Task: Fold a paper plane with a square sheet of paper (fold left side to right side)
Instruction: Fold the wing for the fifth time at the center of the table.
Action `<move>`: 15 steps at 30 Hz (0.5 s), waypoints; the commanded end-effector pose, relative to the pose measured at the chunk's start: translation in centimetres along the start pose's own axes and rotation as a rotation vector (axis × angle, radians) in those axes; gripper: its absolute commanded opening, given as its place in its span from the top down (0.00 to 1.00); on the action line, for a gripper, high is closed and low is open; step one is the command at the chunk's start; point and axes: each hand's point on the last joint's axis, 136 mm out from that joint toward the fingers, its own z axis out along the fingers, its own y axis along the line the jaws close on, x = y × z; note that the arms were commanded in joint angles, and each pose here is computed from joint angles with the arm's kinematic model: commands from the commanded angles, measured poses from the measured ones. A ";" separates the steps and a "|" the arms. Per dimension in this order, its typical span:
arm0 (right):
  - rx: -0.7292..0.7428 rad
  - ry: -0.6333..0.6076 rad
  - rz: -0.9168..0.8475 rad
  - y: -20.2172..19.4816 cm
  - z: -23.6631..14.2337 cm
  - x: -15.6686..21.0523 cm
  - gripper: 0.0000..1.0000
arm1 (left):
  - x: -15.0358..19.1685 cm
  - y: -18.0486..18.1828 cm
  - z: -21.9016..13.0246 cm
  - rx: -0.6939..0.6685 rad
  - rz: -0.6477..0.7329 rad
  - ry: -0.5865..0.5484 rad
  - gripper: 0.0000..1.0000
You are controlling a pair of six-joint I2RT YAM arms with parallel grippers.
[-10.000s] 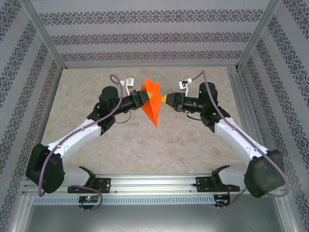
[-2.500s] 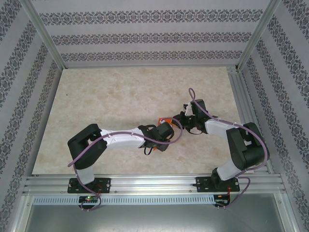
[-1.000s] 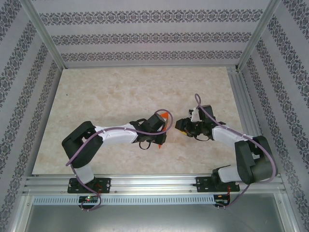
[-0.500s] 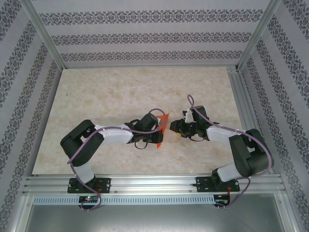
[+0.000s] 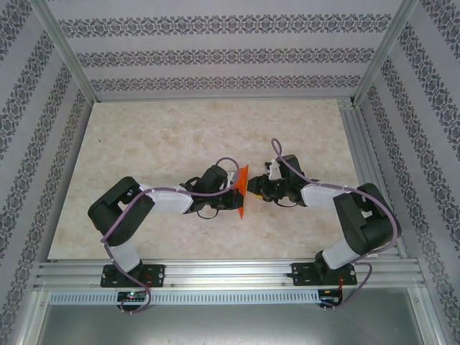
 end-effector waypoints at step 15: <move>0.002 0.020 -0.006 0.0 2.9 -0.8 0.65 | -1.0 0.2 0.5 0.099 -0.087 -0.033 1.00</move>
